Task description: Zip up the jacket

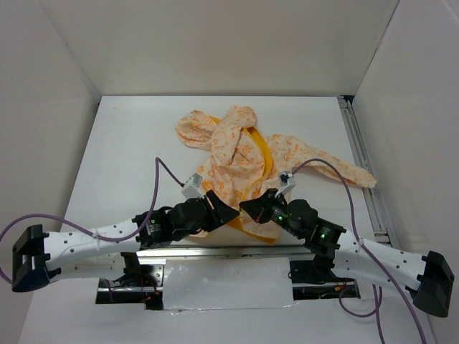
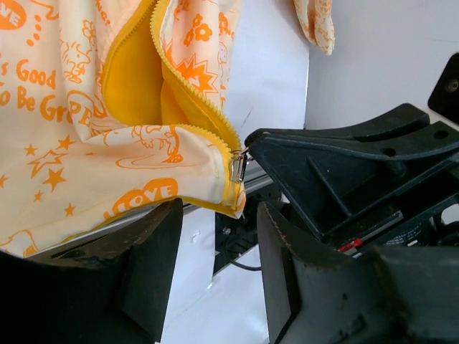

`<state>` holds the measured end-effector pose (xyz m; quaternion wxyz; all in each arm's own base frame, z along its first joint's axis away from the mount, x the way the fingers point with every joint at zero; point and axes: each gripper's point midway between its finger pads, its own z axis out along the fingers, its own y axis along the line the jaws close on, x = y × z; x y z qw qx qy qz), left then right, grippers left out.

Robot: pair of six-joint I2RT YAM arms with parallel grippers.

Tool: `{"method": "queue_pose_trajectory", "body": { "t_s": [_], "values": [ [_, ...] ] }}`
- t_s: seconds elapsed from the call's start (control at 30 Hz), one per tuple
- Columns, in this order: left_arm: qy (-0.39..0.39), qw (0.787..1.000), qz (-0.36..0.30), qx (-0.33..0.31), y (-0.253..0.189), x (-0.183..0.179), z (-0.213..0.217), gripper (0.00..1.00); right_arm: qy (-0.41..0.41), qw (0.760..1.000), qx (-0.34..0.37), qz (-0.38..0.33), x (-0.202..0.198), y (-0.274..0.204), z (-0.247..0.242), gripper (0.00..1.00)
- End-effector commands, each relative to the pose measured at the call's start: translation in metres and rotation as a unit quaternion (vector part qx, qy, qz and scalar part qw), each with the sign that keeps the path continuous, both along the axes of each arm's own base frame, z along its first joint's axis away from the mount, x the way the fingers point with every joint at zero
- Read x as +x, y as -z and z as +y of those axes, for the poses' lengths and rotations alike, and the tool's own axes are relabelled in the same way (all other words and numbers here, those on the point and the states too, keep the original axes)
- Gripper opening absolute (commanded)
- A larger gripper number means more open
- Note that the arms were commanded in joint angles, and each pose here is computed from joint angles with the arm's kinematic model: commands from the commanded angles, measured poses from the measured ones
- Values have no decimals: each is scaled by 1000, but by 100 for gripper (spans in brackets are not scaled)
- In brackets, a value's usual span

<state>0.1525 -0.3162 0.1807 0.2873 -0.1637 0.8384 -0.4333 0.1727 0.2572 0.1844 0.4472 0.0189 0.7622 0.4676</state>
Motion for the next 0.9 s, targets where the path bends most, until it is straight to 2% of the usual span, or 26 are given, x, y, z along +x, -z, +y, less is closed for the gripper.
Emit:
{"method": "queue_pose_trajectory", "body": {
  "t_s": [0.0,0.17,0.27,0.33,0.47,0.57,0.63,0.77,0.87],
  "values": [
    [-40,999,6,-32,-11,10,0,57,-2,999,38,-13,0,-17,4,0],
    [-47,999,0,-27,-10,14,-2,53,-9,999,44,-18,-2,-19,6,0],
    [-39,999,-12,-23,-9,15,-5,47,-14,999,45,-17,-2,-19,8,0],
    [-38,999,-11,-24,-7,14,-4,33,-18,998,49,-20,-3,-21,9,0],
    [-30,998,-32,-40,-16,16,-8,28,-24,998,52,-22,-5,-23,11,0],
    [-21,998,-48,-41,-18,16,-10,19,-30,998,46,-20,-5,-22,14,0],
    [-17,997,-59,-41,-18,16,-9,0,-37,998,42,-17,-6,-20,17,0],
    [-15,996,-83,-42,-20,18,-5,0,-29,999,26,-9,-3,-14,16,0],
    [1,994,-98,-47,-23,11,2,0,24,1000,-2,-3,13,-6,5,0]
  ]
}}
